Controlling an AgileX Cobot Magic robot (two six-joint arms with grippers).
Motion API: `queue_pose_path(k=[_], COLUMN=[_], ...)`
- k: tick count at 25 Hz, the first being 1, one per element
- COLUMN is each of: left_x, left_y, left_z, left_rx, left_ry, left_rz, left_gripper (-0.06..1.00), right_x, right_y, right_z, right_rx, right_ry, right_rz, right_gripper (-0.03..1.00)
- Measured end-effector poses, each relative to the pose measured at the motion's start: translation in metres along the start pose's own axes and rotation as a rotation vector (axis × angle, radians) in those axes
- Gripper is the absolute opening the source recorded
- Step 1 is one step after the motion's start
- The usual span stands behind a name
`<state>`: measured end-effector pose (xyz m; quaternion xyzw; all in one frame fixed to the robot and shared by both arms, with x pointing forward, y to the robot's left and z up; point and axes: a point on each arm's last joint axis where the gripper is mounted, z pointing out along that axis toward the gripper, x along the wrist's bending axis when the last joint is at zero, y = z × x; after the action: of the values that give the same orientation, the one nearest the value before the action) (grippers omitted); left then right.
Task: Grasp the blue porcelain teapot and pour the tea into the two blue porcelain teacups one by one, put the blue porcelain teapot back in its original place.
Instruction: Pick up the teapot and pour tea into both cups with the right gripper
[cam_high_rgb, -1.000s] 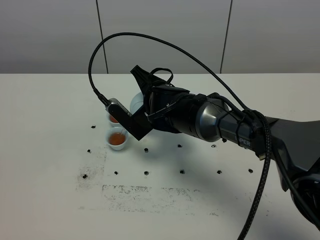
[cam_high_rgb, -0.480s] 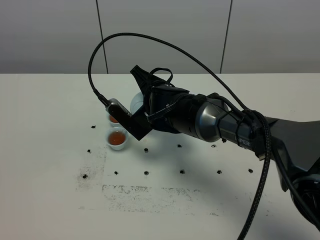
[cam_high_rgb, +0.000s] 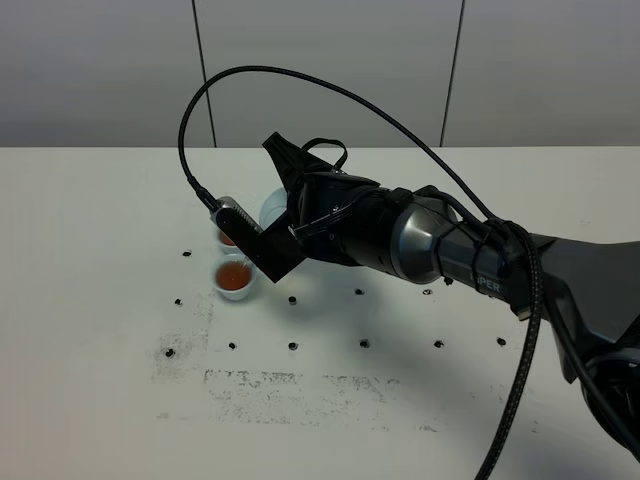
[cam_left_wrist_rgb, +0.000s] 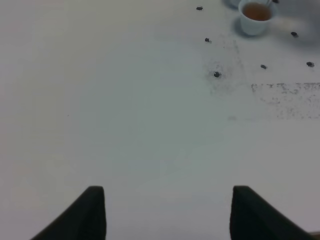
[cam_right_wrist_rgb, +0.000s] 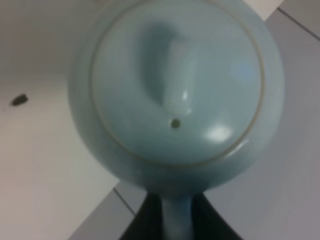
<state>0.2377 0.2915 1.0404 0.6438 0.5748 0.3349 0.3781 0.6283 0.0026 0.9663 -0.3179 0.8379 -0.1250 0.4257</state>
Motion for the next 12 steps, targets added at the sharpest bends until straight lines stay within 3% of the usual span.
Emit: queue_pose_path(k=[12], left_x=[0.0], left_y=[0.0], left_z=[0.0], left_rx=[0.0], left_ry=[0.0], left_rz=[-0.001], left_gripper=[0.51], right_x=[0.016], right_y=[-0.011], right_z=[0.006], right_rx=[-0.137], right_ry=[0.173], right_rz=[0.385], right_gripper=[0.04])
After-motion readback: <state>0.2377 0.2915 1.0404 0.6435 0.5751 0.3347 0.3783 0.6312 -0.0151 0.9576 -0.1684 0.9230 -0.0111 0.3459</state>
